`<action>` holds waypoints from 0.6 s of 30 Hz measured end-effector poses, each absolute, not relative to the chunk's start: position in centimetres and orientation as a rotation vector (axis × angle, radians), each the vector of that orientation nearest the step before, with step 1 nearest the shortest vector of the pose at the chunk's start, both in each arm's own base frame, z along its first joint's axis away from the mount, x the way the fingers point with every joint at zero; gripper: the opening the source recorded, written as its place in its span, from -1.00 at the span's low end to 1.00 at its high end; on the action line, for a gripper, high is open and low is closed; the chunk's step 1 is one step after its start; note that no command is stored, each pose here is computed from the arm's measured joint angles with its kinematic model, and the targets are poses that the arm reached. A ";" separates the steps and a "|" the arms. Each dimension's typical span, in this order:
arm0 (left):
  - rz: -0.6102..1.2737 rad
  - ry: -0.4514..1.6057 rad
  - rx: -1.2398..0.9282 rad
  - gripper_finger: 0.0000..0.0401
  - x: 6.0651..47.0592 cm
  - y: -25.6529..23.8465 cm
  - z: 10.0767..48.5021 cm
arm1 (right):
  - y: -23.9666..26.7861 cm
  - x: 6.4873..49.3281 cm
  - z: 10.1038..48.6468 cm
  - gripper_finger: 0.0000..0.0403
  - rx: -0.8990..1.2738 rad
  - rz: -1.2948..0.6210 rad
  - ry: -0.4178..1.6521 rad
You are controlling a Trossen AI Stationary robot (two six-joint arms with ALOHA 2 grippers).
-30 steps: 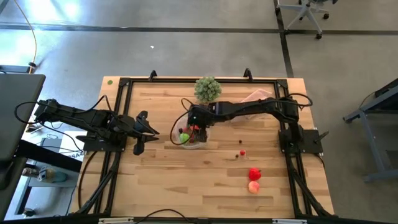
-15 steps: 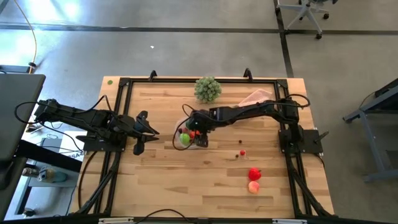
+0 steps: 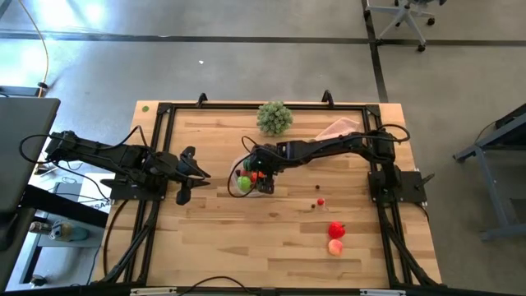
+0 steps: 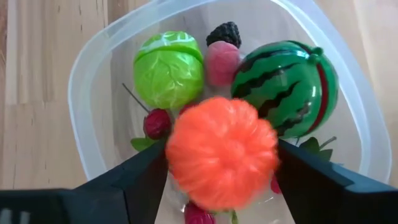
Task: Pick and placing Produce into tupperware
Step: Put the orange pumpkin into the transparent bin, then put the pink peach into the transparent bin
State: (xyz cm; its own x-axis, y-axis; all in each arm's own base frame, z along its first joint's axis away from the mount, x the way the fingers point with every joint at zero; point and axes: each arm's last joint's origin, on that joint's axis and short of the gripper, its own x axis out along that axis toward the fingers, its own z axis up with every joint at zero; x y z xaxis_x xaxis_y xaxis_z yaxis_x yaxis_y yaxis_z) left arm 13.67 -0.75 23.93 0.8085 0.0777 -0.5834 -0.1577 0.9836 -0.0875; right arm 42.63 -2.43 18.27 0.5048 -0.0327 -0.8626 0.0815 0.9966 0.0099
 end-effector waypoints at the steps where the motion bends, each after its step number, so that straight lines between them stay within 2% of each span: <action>1: 0.127 0.617 -0.134 -0.49 13.7 -0.7 23.9 | -2.4 42.6 18.3 0.34 0.051 -0.070 1.039; 13: 0.126 0.617 -0.134 -0.49 13.7 -0.7 23.9 | -2.4 42.5 18.5 0.35 0.028 -0.059 1.038; 18: 0.127 0.617 -0.134 -0.49 13.7 -0.7 23.9 | -2.4 41.2 21.4 0.35 0.035 -0.063 1.021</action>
State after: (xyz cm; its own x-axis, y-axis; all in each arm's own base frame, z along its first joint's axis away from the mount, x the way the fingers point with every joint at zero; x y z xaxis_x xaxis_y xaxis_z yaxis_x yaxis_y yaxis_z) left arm 13.68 -0.74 23.94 0.8082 0.0780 -0.5837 -0.1579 0.9836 -0.0873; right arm 41.24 -2.36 21.42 0.5206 -0.0361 -0.8530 0.0693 0.9976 0.0001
